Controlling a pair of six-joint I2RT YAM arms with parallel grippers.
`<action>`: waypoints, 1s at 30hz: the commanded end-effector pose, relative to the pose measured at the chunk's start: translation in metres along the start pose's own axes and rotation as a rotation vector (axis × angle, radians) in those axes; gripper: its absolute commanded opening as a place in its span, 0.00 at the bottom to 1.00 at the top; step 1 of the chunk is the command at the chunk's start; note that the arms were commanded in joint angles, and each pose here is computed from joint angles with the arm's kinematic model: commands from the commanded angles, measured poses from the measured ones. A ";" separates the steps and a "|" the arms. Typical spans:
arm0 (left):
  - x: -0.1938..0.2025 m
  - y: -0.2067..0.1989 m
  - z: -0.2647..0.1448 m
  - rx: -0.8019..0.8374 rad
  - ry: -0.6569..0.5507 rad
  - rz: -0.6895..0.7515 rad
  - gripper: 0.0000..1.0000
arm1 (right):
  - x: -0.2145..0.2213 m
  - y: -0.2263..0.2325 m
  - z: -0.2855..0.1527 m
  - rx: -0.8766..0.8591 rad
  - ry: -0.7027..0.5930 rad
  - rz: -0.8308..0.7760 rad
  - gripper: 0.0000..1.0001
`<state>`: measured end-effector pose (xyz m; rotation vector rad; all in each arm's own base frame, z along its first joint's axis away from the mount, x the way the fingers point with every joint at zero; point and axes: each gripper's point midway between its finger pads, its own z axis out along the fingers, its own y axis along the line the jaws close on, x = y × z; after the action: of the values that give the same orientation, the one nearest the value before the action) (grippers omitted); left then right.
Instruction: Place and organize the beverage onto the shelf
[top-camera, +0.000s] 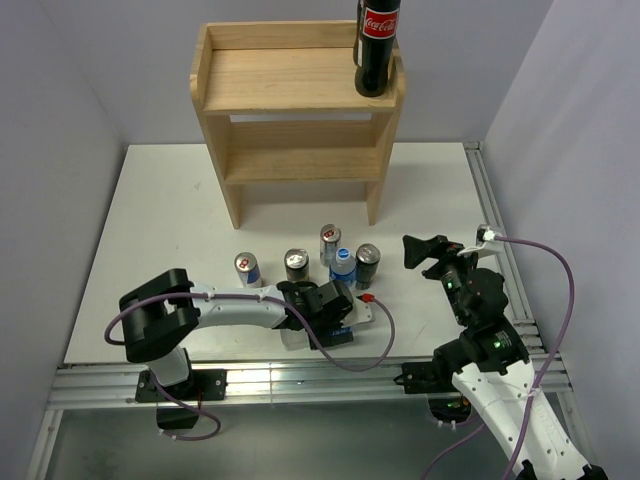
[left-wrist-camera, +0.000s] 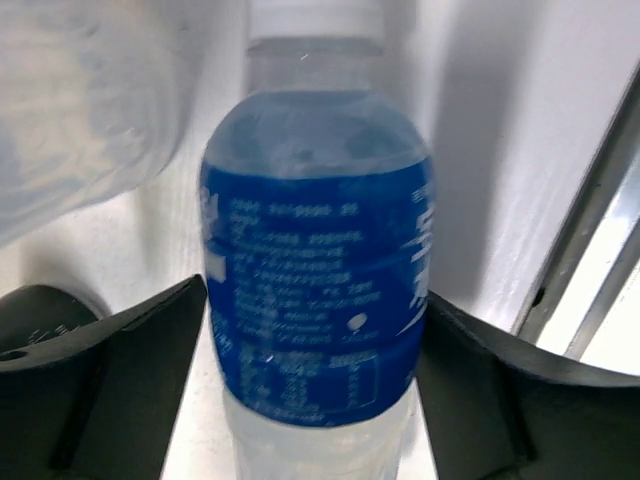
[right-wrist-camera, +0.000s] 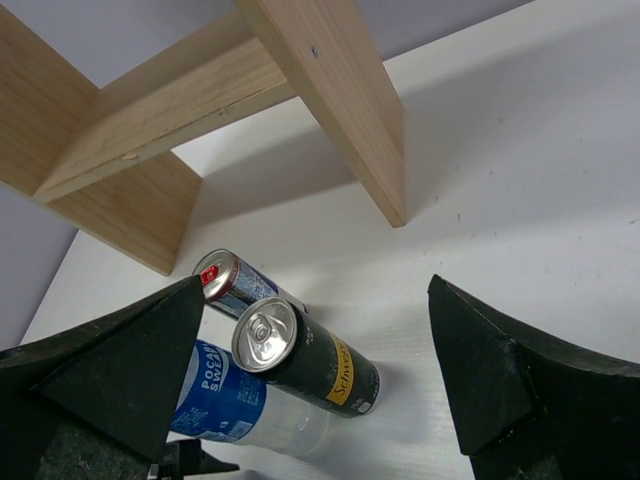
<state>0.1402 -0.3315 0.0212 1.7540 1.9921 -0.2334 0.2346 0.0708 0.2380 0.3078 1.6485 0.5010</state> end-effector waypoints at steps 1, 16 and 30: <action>0.061 -0.024 0.018 0.078 0.204 -0.012 0.84 | 0.001 0.002 -0.001 -0.014 -0.001 -0.008 1.00; 0.060 -0.034 0.017 0.055 0.256 -0.117 0.00 | 0.001 -0.002 0.000 0.005 -0.002 -0.011 1.00; 0.008 -0.045 -0.048 -0.005 0.114 -0.187 0.00 | 0.001 -0.003 0.002 0.012 -0.002 -0.014 1.00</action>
<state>0.1054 -0.3258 0.0261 1.6308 2.1912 -0.1784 0.2347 0.0700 0.2357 0.3113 1.6568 0.4937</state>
